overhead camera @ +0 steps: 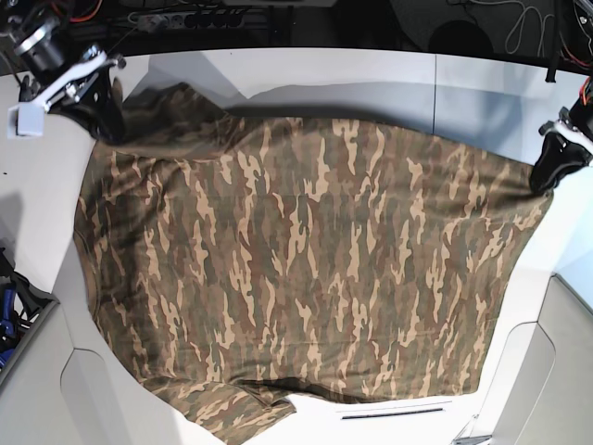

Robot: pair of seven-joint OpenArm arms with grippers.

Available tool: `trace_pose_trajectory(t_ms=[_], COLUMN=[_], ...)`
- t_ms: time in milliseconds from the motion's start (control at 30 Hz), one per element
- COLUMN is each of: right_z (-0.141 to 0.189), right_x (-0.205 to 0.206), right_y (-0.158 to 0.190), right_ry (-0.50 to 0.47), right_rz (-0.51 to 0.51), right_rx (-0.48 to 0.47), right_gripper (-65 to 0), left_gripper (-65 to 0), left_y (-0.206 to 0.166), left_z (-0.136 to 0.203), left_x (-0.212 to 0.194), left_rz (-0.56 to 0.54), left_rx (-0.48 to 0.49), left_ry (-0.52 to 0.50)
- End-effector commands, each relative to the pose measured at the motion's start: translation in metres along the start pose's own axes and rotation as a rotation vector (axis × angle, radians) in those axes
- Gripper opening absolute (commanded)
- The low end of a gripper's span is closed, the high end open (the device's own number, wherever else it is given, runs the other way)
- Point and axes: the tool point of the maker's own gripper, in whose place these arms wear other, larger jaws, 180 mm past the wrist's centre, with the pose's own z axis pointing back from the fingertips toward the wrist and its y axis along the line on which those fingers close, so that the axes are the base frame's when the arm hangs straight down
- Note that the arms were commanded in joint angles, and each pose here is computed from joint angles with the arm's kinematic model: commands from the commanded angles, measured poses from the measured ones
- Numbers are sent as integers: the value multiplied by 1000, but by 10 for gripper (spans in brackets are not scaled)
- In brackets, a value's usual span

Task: Fold the T-shirt properly
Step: 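Lift the shirt with both grippers and pull it away from the hem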

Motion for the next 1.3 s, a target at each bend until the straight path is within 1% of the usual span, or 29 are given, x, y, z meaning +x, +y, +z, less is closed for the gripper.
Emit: trace_pose_trajectory(t_ms=[0,100,233,367,467,567,700,767,833,933,1067,1167,1233,1267], right_z=[0,-11,-29,-54,-73,-95,-127,-141,-155,-175,-199,-209,-212,-214], right_x=[16,33,51,73,87,100,117,126,134,143,148,146,139,134], right_y=[1,-8,-24,-47,-62,-69,-75,-77,-77,-75,-72,-74,-78,-79], right_ry=[-53,-96,-139,-160,-163,-156,-132,-131,-126,-106,-59,-52,-36,-25], right_rz=[34,68,64,75,69,67,86,98,109,121,141,145,134,131], right_rx=[6,-11,-5,-11,-4,20,29,32,33,41,46,40,28,24], right_gripper=[-650,-650,-650,-650,-650,-650,-650,-650,-650,-650,-650,-650,-650,-628], left_gripper=[-650,-650,-650,-650,-650,-650,-650,-650,-650,-650,-650,-650,-614,-599], left_y=[-2,1,-3,1,11,18,24,31,39,45,55,62,65,67], left_z=[0,-8,-28,-56,-74,-91,-112,-119,-122,-128,-135,-138,-138,-139], left_x=[22,32,40,41,42,43,48,54,61,64,64,61,58,55], left_rz=[-43,-96,-158,-218,-247,-242,-232,-235,-207,-179,-130,-100,-87,-80], left_rx=[-10,21,25,42,73,79,83,105,132,138,149,158,163,165], left_ry=[-58,-86,-123,-111,-105,-96,-91,-105,-123,-127,-134,-145,-146,-142])
